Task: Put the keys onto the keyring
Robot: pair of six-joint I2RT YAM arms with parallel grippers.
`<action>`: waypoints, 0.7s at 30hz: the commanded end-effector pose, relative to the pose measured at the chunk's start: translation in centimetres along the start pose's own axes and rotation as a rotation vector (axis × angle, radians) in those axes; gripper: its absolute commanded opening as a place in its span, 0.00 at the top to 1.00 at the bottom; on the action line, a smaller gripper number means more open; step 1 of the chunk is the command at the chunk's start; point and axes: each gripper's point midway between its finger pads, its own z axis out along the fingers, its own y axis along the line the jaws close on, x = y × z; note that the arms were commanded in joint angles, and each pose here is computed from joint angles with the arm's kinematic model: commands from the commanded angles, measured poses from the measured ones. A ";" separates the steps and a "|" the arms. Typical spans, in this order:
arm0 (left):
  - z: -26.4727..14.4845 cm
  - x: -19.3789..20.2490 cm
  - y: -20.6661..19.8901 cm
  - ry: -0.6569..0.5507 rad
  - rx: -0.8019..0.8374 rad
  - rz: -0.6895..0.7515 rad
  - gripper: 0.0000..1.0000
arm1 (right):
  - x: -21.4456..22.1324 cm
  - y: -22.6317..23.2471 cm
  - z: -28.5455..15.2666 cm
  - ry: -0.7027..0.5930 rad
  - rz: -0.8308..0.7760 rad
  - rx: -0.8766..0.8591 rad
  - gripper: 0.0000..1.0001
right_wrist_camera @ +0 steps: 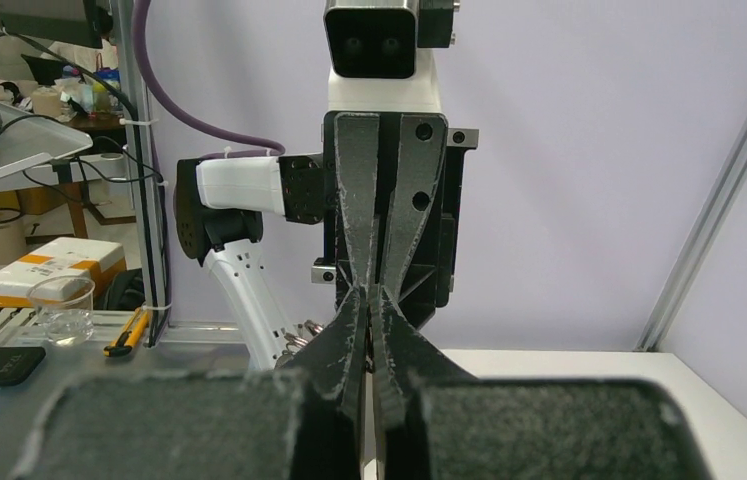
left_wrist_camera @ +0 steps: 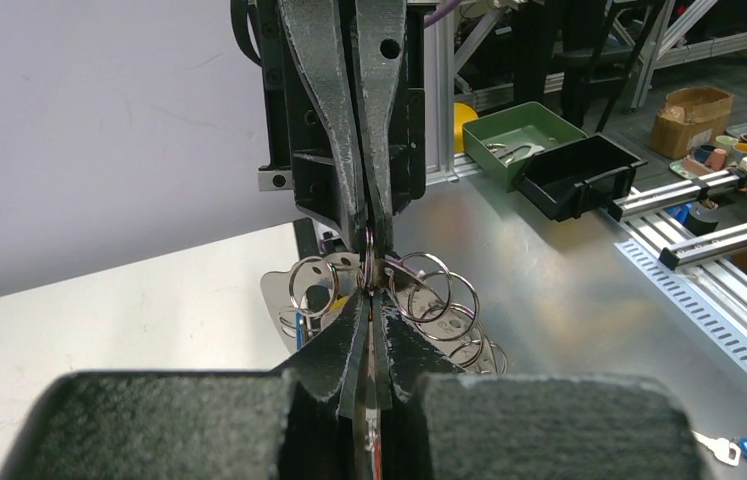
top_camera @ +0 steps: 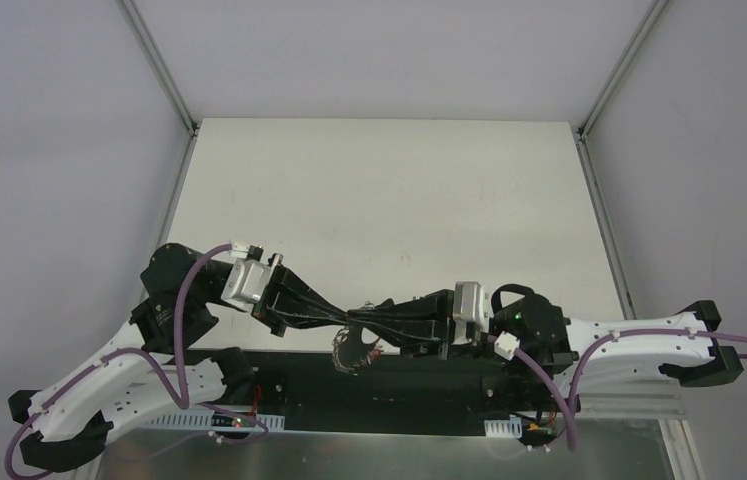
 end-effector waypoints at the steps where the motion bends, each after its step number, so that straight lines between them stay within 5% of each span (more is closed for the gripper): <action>1: 0.2 -1.7 -0.6 -0.041 0.036 0.030 1.00 | -4.7 -0.5 0.5 -0.183 -0.005 0.015 1.00; 10: -0.4 -2.4 -1.0 -0.063 0.012 0.052 0.73 | -4.6 -0.6 -0.1 -0.177 0.005 0.021 1.00; 21: -0.2 -2.7 -0.6 -0.065 0.000 0.052 0.66 | -4.4 -0.4 -0.1 -0.169 0.011 0.009 1.00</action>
